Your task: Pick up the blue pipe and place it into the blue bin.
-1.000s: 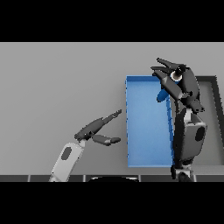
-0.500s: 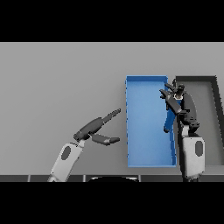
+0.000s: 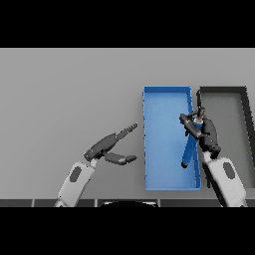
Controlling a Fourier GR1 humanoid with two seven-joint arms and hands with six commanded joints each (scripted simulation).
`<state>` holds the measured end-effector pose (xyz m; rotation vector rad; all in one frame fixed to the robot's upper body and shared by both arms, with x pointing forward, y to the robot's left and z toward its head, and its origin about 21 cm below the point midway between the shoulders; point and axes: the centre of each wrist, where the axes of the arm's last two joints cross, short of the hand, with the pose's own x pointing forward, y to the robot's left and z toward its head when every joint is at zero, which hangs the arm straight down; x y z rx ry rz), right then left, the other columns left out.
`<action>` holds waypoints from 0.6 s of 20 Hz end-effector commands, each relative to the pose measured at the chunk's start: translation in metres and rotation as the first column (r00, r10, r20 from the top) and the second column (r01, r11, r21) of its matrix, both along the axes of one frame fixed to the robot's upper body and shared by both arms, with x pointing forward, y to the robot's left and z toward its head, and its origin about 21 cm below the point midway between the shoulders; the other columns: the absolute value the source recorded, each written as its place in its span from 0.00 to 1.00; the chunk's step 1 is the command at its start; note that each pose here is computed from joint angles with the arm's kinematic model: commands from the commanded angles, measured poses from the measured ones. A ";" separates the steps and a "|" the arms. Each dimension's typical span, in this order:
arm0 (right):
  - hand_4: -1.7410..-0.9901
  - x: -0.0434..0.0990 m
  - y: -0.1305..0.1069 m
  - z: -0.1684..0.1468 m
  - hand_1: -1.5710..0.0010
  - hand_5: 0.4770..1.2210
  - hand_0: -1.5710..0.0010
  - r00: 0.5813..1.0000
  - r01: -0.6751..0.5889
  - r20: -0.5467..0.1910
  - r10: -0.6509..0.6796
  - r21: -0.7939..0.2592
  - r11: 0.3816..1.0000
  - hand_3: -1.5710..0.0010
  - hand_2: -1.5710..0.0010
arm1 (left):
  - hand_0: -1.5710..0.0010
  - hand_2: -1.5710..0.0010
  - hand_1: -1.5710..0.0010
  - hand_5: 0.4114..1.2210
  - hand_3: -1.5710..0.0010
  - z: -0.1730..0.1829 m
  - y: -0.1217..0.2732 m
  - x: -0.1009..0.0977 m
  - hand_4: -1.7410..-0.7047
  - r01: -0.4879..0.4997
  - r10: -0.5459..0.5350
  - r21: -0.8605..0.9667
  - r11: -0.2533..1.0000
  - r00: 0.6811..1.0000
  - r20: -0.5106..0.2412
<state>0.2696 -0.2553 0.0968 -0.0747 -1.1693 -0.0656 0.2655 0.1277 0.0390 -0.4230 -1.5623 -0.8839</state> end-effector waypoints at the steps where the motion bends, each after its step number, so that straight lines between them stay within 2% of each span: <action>1: 0.09 0.001 0.001 -0.001 0.00 0.93 0.00 1.000 0.010 -0.024 -0.009 0.017 1.000 0.74 0.00 | 1.00 1.00 1.00 0.10 1.00 0.001 -0.002 0.000 0.79 0.004 -0.004 -0.003 1.000 1.000 0.008; 2: 0.15 0.003 0.004 -0.003 0.00 0.92 0.00 0.999 0.026 -0.042 -0.025 0.025 0.999 0.71 0.03 | 1.00 1.00 1.00 0.10 1.00 0.000 -0.002 0.000 0.79 0.005 -0.005 -0.005 1.000 1.000 0.007; 4: 0.36 0.004 0.003 -0.007 0.35 0.90 0.31 0.994 0.070 -0.089 -0.066 0.040 0.997 0.81 0.37 | 1.00 1.00 1.00 0.10 1.00 0.002 0.002 0.001 0.79 0.004 -0.004 -0.013 1.000 1.000 0.007; 6: 0.49 0.007 0.001 -0.008 0.58 0.87 0.56 0.987 0.095 -0.133 -0.092 0.015 0.995 0.88 0.60 | 1.00 1.00 1.00 0.10 1.00 0.000 -0.003 0.000 0.79 0.003 -0.003 -0.010 1.000 1.000 -0.005; 8: 0.58 0.008 -0.002 -0.003 0.73 0.79 0.72 0.988 -0.003 -0.156 -0.011 -0.086 0.996 0.92 0.74 | 1.00 1.00 1.00 0.10 1.00 0.001 -0.001 0.000 0.79 0.004 -0.004 -0.015 1.000 1.000 -0.004; 10: 0.65 0.006 -0.002 -0.005 0.83 0.65 0.82 0.976 -0.097 -0.213 0.050 -0.212 0.972 0.95 0.84 | 1.00 1.00 1.00 0.10 1.00 0.002 -0.004 -0.002 0.79 0.006 -0.006 -0.014 1.000 1.000 -0.001; 12: 0.69 0.002 0.003 -0.008 0.89 0.53 0.88 0.956 -0.180 -0.270 0.114 -0.234 0.956 0.97 0.89 | 1.00 1.00 1.00 0.10 1.00 0.004 -0.003 -0.001 0.79 0.003 -0.002 -0.018 1.000 1.000 0.009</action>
